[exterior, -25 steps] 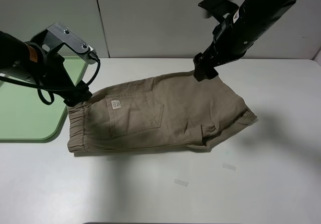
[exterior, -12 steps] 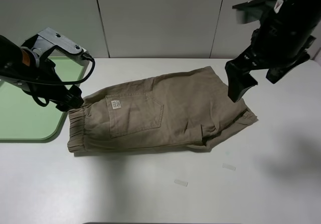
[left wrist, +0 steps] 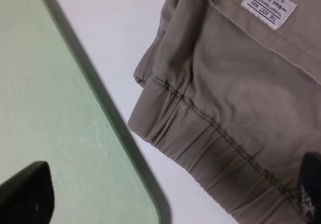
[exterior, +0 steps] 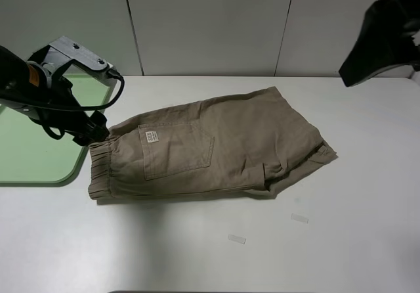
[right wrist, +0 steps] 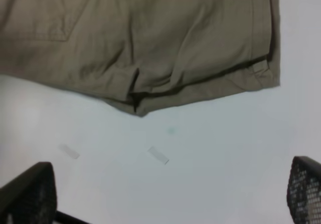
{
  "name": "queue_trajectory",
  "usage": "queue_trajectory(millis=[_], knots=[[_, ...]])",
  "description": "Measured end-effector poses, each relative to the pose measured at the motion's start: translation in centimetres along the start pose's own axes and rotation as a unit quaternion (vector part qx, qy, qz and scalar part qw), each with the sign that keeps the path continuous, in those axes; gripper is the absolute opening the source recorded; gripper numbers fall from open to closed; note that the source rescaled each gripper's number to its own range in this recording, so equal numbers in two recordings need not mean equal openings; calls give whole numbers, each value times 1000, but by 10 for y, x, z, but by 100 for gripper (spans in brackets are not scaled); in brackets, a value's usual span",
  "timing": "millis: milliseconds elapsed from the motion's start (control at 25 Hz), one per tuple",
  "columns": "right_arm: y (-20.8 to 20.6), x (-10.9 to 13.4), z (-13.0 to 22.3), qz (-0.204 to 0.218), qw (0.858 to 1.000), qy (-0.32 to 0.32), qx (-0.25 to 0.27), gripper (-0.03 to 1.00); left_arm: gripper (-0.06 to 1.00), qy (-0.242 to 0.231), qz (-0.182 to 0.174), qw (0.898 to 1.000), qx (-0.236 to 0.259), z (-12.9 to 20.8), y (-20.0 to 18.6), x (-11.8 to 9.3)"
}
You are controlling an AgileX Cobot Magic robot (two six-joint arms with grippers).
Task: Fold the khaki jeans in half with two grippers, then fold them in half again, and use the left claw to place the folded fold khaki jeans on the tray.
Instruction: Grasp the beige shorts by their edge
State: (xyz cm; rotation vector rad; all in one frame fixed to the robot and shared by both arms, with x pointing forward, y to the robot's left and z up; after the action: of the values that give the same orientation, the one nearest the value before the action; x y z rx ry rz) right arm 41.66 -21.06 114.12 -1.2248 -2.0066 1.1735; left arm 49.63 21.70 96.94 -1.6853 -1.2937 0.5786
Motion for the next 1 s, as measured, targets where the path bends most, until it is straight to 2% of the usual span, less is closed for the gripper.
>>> queue_trajectory(millis=[240, 440, 560, 800, 1000], knots=[[-11, 2, 66, 0, 1000, -4, -12, 100, 96, -5, 0, 1000, -1, 0, -1, 0], [-6, 4, 127, 2, 999, -35, -27, 100, 96, -9, 0, 1000, -1, 0, -1, 0], [-1, 4, 153, 7, 997, -50, -61, 100, 96, -9, 0, 1000, -1, 0, -1, 0], [12, 5, 179, 14, 988, -55, -141, 100, 96, -9, 0, 1000, -1, 0, -1, 0], [10, 5, 180, 16, 985, -58, -162, 100, 96, -9, 0, 1000, -1, 0, -1, 0]])
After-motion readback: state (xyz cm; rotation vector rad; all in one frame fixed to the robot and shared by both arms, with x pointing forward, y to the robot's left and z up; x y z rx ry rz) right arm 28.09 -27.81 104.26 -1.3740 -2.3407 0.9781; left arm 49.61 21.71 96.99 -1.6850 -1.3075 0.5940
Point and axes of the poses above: a point on each arm's last joint axis where the gripper is mounted, y pointing out along that axis toward the gripper, x along the wrist's bending axis when the last joint is at zero, z = x × y, the point moved 1 cm from there along y, pointing out along that axis toward the gripper, and after that the axes turned 10 degrees about -y, right-handed, at the moved point
